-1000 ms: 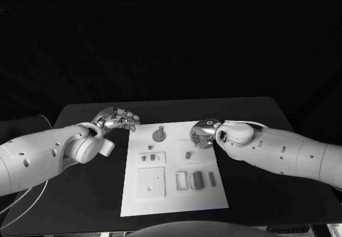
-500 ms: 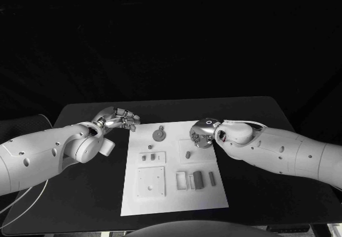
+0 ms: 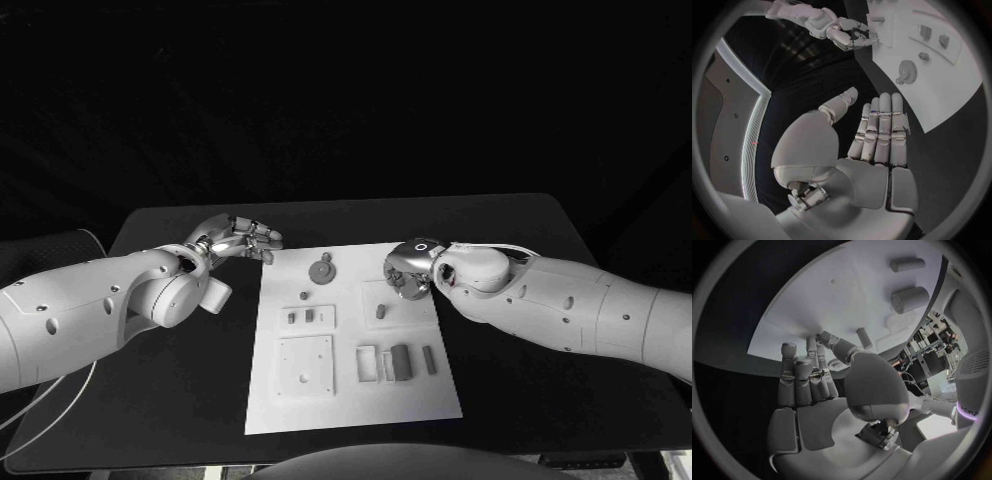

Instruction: Assemble the parts on the task board

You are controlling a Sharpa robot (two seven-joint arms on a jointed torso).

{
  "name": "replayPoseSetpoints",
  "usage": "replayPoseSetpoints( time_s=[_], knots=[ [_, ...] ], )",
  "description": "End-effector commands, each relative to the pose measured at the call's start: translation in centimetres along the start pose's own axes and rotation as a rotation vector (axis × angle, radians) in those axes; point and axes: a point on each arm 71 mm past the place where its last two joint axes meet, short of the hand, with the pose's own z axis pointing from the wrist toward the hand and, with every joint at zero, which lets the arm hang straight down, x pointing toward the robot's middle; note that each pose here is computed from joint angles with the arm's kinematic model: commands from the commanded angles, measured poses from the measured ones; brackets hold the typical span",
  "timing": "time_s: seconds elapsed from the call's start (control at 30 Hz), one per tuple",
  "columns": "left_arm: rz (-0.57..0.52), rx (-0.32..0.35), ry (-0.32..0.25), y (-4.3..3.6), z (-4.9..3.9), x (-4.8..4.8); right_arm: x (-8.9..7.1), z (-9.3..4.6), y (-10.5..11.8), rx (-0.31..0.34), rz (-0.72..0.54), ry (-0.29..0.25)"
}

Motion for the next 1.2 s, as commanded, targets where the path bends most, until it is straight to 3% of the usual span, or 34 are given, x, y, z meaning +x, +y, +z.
replayPoseSetpoints(
  time_s=[0.03, 0.33, 0.8, 1.2],
  knots=[
    [-0.002, 0.006, -0.007, -0.17, -0.01, -0.04, 0.7, -0.1, 0.1, 0.005, -0.026, 0.031],
    [-0.002, 0.007, -0.009, -0.17, -0.01, -0.08, 0.3, -0.2, 0.3, -0.004, -0.021, -0.027],
    [0.000, 0.002, -0.015, -0.06, 0.01, -0.32, 0.0, -0.8, 0.5, -0.006, -0.004, -0.052],
    [0.002, -0.001, -0.022, 0.04, 0.00, -0.57, -1.2, -1.2, 0.5, -0.001, 0.004, -0.092]
  ],
)
